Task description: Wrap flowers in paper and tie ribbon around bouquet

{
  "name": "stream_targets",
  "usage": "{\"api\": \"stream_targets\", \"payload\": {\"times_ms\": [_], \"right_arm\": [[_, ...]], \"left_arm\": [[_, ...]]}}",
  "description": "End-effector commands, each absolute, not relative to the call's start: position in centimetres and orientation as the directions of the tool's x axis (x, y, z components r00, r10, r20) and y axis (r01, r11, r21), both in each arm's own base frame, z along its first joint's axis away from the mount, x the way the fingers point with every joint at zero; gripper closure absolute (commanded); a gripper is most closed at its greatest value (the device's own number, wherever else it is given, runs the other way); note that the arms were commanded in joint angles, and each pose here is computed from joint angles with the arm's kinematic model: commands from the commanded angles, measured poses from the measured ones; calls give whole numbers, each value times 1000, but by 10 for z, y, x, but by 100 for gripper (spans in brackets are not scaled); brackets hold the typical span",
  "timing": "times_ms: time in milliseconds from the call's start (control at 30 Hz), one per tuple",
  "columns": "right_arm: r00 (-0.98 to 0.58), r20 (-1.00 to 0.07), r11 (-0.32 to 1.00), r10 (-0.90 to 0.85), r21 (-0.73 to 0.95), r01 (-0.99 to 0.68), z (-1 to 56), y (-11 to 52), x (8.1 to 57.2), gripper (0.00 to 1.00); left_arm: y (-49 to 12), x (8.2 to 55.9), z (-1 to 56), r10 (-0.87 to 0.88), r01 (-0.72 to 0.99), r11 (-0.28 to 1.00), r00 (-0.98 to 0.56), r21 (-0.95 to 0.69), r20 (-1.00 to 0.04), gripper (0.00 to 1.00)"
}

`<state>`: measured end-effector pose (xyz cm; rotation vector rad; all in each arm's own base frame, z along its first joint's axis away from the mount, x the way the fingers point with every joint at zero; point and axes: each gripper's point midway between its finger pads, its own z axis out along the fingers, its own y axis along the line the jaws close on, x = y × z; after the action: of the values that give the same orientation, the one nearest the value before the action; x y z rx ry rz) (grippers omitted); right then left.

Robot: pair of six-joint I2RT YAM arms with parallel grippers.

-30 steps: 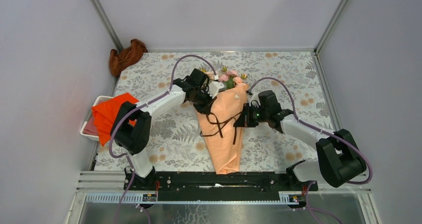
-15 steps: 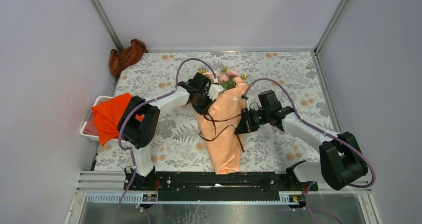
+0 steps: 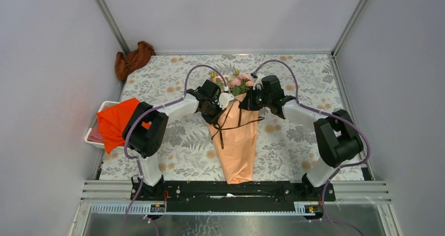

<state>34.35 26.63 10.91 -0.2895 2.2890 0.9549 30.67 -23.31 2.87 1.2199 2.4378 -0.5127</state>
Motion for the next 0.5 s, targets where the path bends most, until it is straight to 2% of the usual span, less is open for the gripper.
{"api": "stream_targets", "payload": {"times_ms": [0,300,467], "right_arm": [[-684,-720,763,119,507,-401,114,265,386,100],[-561,-828,795,8,346,-499,127,267,399,100],[-666,-745,796,-18,393,-461,93,259,366,100]], "left_arm": [[-240,317,41,668,833,537,-517,-135,-535,100],[-242,316,46,666,838,528,-510,-140,-544,100],[-246,321,62,653,842,520,-498,-140,-570,100]]}}
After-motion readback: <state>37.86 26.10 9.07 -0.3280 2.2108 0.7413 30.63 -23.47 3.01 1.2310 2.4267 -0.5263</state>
